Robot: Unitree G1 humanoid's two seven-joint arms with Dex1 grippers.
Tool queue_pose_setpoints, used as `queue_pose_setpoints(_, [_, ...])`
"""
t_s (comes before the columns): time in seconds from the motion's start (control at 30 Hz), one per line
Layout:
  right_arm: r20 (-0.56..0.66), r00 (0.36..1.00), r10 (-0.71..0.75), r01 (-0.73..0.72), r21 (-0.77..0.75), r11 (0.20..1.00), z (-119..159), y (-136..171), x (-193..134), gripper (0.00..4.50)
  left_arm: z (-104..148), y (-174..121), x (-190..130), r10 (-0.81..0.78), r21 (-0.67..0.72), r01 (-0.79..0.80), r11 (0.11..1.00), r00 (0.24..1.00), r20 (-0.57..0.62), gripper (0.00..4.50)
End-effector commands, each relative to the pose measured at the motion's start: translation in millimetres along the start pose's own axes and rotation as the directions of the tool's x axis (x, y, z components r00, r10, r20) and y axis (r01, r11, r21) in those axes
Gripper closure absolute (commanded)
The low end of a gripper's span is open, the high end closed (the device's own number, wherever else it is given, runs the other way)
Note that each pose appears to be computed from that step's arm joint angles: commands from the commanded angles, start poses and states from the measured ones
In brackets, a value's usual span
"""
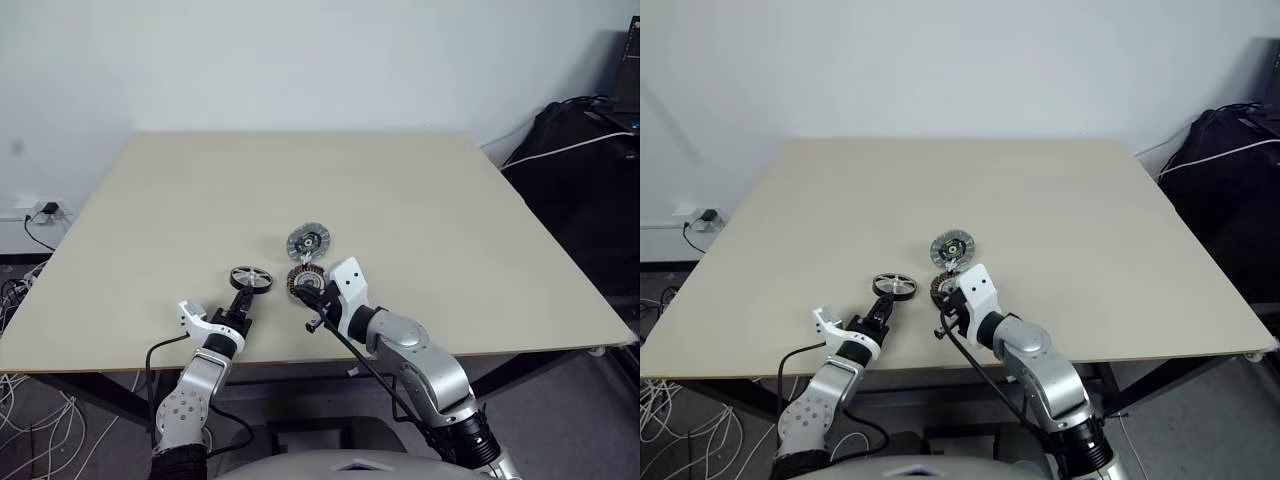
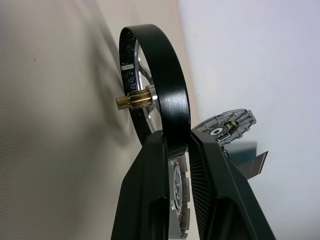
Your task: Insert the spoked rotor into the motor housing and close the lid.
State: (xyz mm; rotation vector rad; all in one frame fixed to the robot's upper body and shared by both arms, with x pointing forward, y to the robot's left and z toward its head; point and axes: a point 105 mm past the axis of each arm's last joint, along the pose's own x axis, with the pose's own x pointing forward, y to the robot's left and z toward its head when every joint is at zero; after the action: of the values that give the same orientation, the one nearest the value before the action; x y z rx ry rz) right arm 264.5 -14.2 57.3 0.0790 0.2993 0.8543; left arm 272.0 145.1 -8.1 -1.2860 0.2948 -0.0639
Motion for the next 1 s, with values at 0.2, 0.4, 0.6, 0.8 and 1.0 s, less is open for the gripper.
queue_pose_setpoints(0.2, [0.065, 0.998, 0.003, -0.002, -0.026, 1.000, 17, 1, -1, 4.50, -10, -11, 4, -0.027, -0.097, 0.031, 0.995, 0.999, 0.038, 4.21])
queue_pose_setpoints(0.4, [0.061, 0.998, -0.003, 0.004, -0.023, 1.000, 16, 1, -1, 4.50, -3, -27, -7, -0.136, -0.062, 0.139, 0.988, 0.989, 0.056, 4.21])
queue_pose_setpoints(0.6, [0.057, 0.998, -0.001, 0.002, -0.021, 1.000, 15, 1, -1, 4.50, -2, -50, -22, -0.267, -0.037, 0.269, 0.963, 0.962, 0.052, 4.21])
queue_pose_setpoints(0.8, [0.058, 0.998, 0.008, -0.007, -0.016, 1.000, 15, 0, -4, 4.50, -18, -66, -28, -0.355, -0.091, 0.350, 0.932, 0.934, -0.048, 4.21])
queue_pose_setpoints(1.0, [0.024, 0.999, 0.044, -0.044, -0.015, 0.999, 7, -1, -16, 4.50, -38, -73, -24, -0.389, -0.123, 0.371, 0.920, 0.903, -0.185, 4.21])
